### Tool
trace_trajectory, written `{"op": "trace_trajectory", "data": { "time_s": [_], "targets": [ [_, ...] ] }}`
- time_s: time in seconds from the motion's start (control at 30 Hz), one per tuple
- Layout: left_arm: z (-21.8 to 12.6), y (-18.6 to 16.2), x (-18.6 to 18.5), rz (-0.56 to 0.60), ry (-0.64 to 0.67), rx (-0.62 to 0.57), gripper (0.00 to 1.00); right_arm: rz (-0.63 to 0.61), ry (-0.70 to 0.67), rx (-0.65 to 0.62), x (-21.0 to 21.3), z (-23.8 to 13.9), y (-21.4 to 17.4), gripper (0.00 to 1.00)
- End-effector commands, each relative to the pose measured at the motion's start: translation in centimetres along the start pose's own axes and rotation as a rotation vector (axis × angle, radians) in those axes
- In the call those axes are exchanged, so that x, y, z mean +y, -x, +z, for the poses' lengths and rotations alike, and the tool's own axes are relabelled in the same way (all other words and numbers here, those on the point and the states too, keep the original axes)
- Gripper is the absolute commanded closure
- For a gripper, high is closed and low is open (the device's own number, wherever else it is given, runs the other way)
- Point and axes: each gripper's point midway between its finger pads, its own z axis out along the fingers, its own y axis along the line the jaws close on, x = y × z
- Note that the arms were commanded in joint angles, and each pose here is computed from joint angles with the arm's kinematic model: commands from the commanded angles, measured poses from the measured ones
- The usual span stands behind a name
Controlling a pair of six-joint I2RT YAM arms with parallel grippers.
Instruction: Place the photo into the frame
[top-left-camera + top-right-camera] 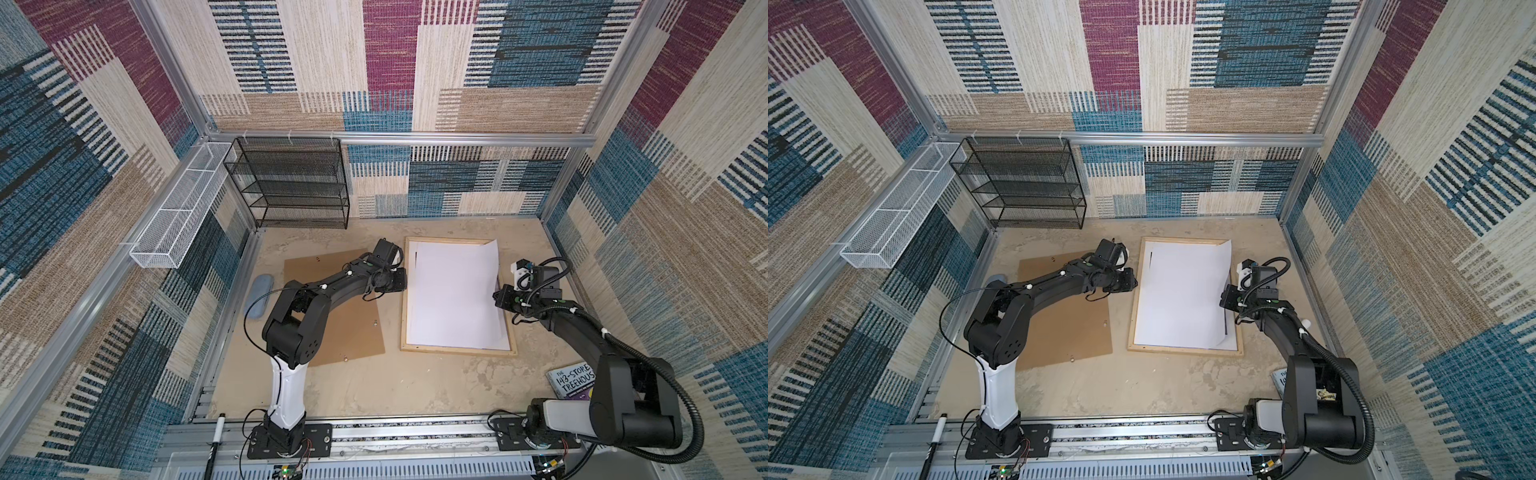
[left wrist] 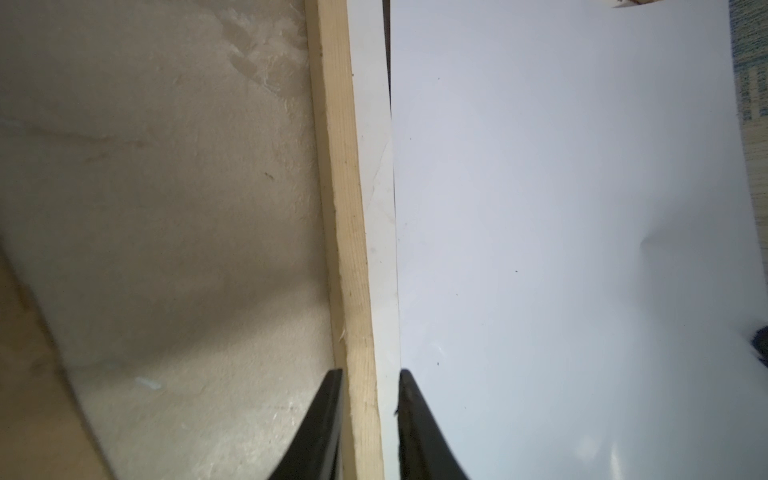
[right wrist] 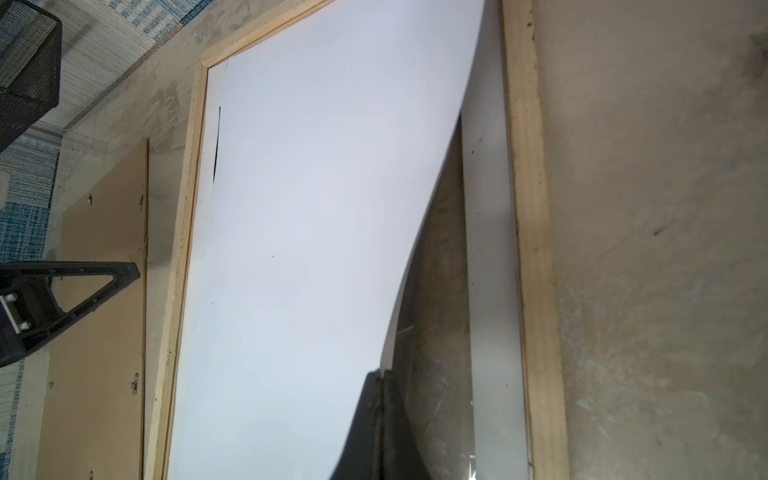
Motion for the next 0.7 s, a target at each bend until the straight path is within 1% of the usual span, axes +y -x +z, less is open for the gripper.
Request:
{"op": "trace_trajectory", "data": {
  "time_s": [0.0, 0.2, 0.3, 0.43, 0.5, 0.6, 0.67],
  "targets": [
    [0.0, 0.2, -0.4, -0.008, -0.011, 0.001, 0.73, -0.031, 0.037, -0.012, 0.5, 0.6, 0.3, 1.0],
    [0.2, 0.0, -0.2, -0.006, -0.001, 0.006, 0.73, -0.023, 0.024, 0.013, -0.3, 1.7, -0.3, 1.0],
    [0.1, -0.1, -0.2, -0.007, 0.003, 0.008, 0.73, 0.005, -0.091, 0.022, -2.4, 2.0, -0.4, 0.99],
    [0.2, -0.1, -0.2, -0.005, 0.007, 0.008, 0.73, 0.026, -0.115, 0.03, -3.0, 2.4, -0.5, 0.69],
    [0.3, -0.2, -0.1, -0.005, 0.01, 0.012, 0.73, 0.033, -0.13, 0.025, -3.3, 2.5, -0.5, 0.59],
    [0.2, -0.1, -0.1, -0.004, 0.012, 0.012, 0.73, 0.03, -0.139, 0.024, -3.5, 2.6, -0.3, 0.51],
    [0.2, -0.1, -0.1, -0.003, 0.012, 0.012, 0.73, 0.029, -0.139, 0.024, -3.5, 2.7, -0.2, 0.51]
  ]
}}
